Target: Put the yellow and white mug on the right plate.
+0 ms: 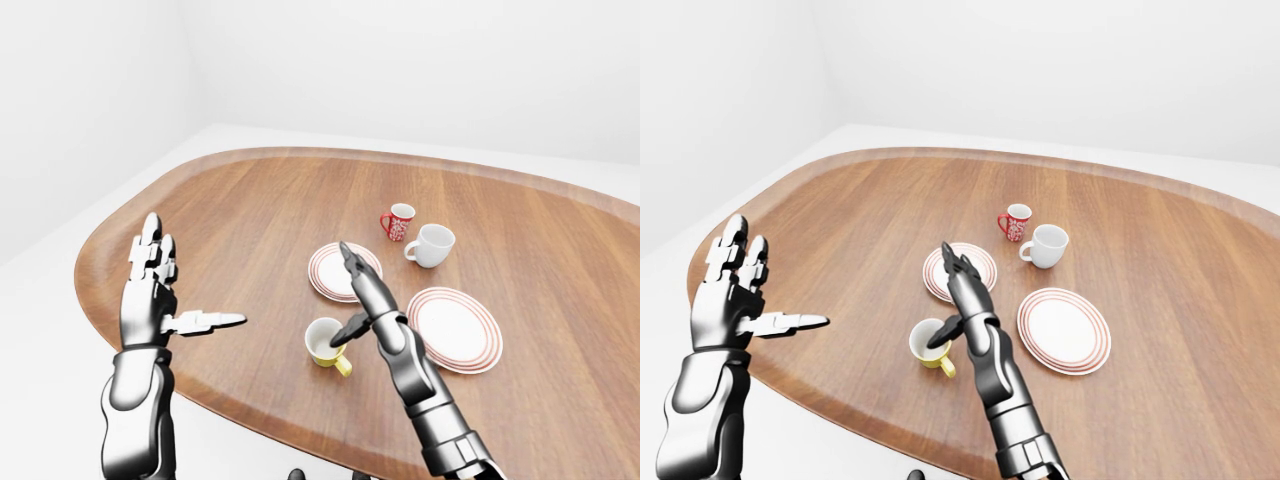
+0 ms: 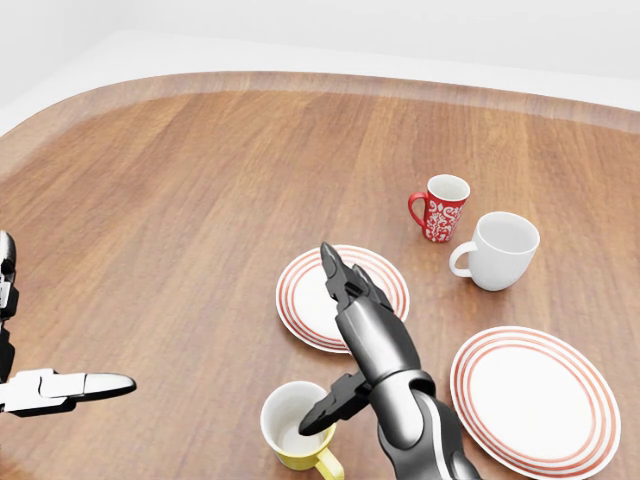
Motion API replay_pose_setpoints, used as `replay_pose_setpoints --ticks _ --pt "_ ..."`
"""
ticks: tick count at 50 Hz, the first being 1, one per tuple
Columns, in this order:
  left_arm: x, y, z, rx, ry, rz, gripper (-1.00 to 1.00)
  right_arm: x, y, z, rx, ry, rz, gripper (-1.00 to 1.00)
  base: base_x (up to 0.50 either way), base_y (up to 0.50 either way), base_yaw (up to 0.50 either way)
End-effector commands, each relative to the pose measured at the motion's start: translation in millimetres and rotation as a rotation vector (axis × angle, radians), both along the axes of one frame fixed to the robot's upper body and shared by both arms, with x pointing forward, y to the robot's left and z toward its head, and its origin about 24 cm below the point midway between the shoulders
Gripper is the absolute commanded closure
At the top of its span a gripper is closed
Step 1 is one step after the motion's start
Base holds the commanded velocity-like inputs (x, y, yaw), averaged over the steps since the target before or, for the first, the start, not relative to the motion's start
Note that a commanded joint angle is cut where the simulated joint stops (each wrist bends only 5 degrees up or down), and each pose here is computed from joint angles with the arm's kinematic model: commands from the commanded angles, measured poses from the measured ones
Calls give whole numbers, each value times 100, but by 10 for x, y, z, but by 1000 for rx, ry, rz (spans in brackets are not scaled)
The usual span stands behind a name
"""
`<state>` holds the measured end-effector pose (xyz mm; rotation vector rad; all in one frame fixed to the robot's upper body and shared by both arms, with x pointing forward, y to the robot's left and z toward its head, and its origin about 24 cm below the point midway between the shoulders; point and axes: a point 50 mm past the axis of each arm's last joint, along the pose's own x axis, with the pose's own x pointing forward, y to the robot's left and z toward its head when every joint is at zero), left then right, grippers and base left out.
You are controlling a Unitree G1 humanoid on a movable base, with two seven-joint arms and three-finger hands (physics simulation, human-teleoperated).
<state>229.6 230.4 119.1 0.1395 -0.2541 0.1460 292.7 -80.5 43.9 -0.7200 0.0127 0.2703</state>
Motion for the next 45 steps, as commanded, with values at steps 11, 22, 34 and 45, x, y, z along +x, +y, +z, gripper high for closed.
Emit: replay_pose_setpoints --ticks 11,22,34,45 --pt "-14 21 36 -3 -17 8 -100 -97 98 -151 -24 13 24 -100 0 0 0" --pt "-18 2 34 -1 -16 0 -100 -117 163 -273 -30 31 38 -100 0 0 0" --pt "-22 6 32 0 -15 2 -100 -144 205 -403 -36 50 49 -100 0 0 0" --pt "-23 6 30 -1 -14 1 -100 -162 238 -500 -40 67 55 -100 0 0 0"
